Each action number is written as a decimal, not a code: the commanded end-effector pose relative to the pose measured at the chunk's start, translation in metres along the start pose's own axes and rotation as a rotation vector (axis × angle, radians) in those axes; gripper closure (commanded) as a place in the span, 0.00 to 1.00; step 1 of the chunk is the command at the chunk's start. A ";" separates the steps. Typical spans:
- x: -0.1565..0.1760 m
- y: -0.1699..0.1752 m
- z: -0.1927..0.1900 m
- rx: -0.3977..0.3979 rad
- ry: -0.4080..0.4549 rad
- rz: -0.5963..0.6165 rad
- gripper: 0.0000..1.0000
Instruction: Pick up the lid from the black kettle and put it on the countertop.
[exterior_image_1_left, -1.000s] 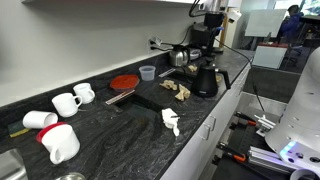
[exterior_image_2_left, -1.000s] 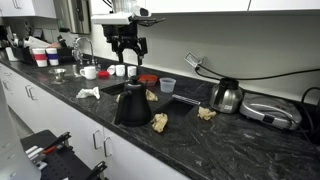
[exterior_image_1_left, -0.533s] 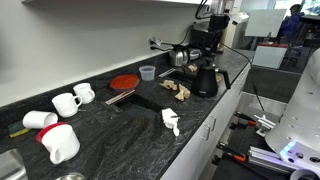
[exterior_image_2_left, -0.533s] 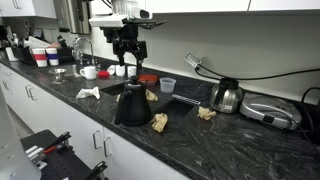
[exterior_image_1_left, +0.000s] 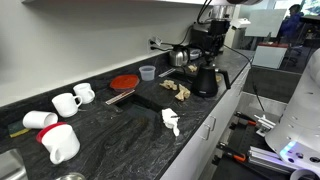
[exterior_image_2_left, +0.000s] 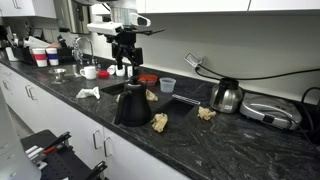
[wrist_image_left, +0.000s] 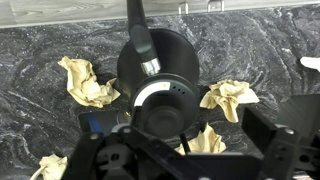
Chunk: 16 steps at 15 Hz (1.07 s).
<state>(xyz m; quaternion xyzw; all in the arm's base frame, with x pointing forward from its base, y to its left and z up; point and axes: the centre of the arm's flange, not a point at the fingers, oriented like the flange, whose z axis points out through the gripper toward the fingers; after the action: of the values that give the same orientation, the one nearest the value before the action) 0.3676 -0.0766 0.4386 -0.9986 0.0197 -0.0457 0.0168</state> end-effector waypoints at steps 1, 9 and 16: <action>0.005 0.006 0.013 -0.007 0.039 0.033 0.00; 0.024 0.012 0.032 -0.046 0.060 0.046 0.00; 0.023 0.013 0.028 -0.045 0.055 0.075 0.00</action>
<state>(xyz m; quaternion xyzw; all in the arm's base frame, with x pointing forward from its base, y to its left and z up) 0.3895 -0.0901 0.4114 -0.9958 0.0518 -0.0751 0.0030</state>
